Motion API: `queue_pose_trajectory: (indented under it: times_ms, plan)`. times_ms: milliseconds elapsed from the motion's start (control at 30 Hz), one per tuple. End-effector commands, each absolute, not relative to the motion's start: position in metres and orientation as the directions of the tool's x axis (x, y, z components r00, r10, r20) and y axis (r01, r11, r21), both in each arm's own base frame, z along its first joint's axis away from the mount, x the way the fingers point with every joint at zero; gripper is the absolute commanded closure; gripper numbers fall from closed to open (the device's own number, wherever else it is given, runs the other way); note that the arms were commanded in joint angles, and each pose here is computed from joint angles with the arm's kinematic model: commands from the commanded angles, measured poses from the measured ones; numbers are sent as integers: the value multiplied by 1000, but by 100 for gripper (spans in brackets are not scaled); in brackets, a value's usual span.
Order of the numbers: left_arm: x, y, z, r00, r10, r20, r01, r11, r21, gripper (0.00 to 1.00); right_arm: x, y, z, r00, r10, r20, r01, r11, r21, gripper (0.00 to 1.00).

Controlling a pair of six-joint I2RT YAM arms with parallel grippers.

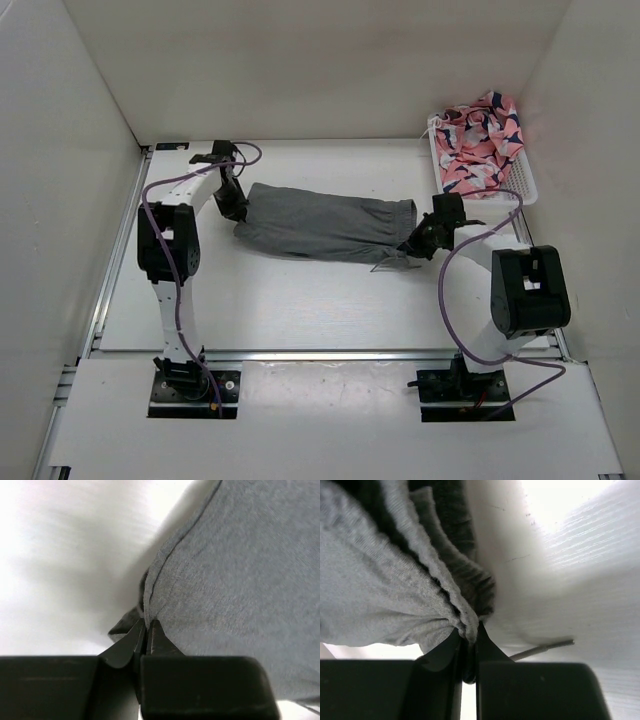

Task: Fold and stack the shorts
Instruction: Fold the shorts

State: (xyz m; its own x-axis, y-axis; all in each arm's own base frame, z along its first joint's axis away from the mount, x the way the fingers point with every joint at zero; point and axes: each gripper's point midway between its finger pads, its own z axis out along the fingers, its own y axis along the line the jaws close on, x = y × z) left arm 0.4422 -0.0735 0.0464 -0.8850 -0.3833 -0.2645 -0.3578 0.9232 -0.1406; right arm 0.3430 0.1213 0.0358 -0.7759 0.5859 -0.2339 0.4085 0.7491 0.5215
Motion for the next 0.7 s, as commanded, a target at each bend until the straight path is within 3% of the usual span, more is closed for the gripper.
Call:
queue_pose_trajectory:
  times_ms: [0,233,400,433,467,500,533,567,600,667]
  plan:
    - [445,-65,122,-830,-383,-407,-346,924,-163,90,352,111,69,-771,550,-321,348,786,511,100]
    - [400,-56,155,-814,-376,-443,-340,926,-161,90,307,102,93,-817,479,-322,299,828,474,100]
    - [354,-63,110,-854,-396,-338,-368,918,-145,90,262,100,77,-845,465,-264,314,832,458,99]
    - [349,-63,97,-863,-395,-315,-373,919,-131,90,248,98,62,-857,464,-227,335,834,438,90]
    - [343,-64,86,-876,-393,-281,-374,919,-121,86,242,98,59,-864,453,-219,327,837,438,71]
    - [342,-64,76,-882,-392,-262,-377,920,-109,75,238,98,54,-871,443,-213,324,843,430,38]
    - [340,-61,61,-896,-378,-231,-371,926,-73,57,236,97,56,-871,436,-227,311,846,433,27]
    - [342,-61,58,-898,-378,-227,-372,926,-70,48,235,91,56,-863,449,-230,329,847,418,17]
    - [346,-61,62,-898,-370,-239,-363,929,-75,42,233,89,58,-860,457,-228,338,844,417,7]
    - [353,-60,73,-887,-371,-276,-363,928,-81,35,237,83,69,-847,457,-271,319,845,429,0]
